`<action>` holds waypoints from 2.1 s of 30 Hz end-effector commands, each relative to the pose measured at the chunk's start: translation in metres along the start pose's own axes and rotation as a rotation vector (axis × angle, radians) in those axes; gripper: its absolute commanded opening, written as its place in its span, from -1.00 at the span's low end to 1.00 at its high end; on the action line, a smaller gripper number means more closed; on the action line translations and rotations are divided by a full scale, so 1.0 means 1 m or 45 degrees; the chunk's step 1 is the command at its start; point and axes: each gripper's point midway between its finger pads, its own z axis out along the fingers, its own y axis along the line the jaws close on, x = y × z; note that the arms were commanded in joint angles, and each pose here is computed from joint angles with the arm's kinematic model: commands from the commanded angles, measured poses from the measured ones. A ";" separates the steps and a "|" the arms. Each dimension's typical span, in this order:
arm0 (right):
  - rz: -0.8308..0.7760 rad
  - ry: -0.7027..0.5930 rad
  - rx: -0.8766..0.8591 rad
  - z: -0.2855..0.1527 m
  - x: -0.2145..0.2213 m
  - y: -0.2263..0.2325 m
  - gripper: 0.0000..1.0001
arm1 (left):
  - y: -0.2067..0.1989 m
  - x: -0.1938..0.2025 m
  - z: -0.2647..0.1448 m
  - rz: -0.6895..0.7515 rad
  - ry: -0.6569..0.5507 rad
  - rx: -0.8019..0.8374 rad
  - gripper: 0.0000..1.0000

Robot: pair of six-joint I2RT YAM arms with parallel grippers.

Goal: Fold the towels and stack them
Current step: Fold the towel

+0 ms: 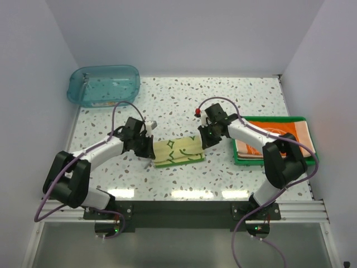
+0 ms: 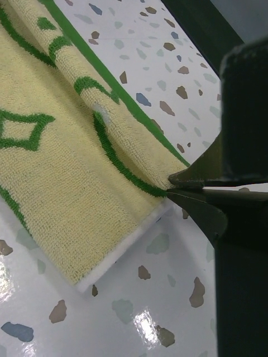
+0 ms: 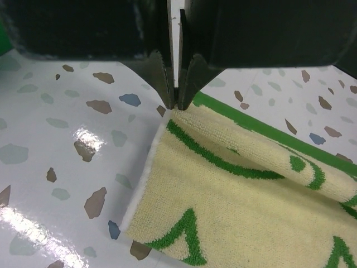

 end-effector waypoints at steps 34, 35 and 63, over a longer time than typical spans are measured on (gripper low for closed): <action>-0.064 0.047 -0.170 -0.027 0.040 0.054 -0.43 | -0.023 -0.011 -0.041 0.069 -0.145 0.033 0.40; -0.071 0.029 -0.168 -0.034 0.041 0.056 -0.43 | -0.026 -0.012 -0.047 0.076 -0.169 0.043 0.41; 0.240 -0.122 -0.032 0.038 0.056 0.028 -0.46 | 0.003 0.043 0.031 -0.223 0.117 -0.142 -0.55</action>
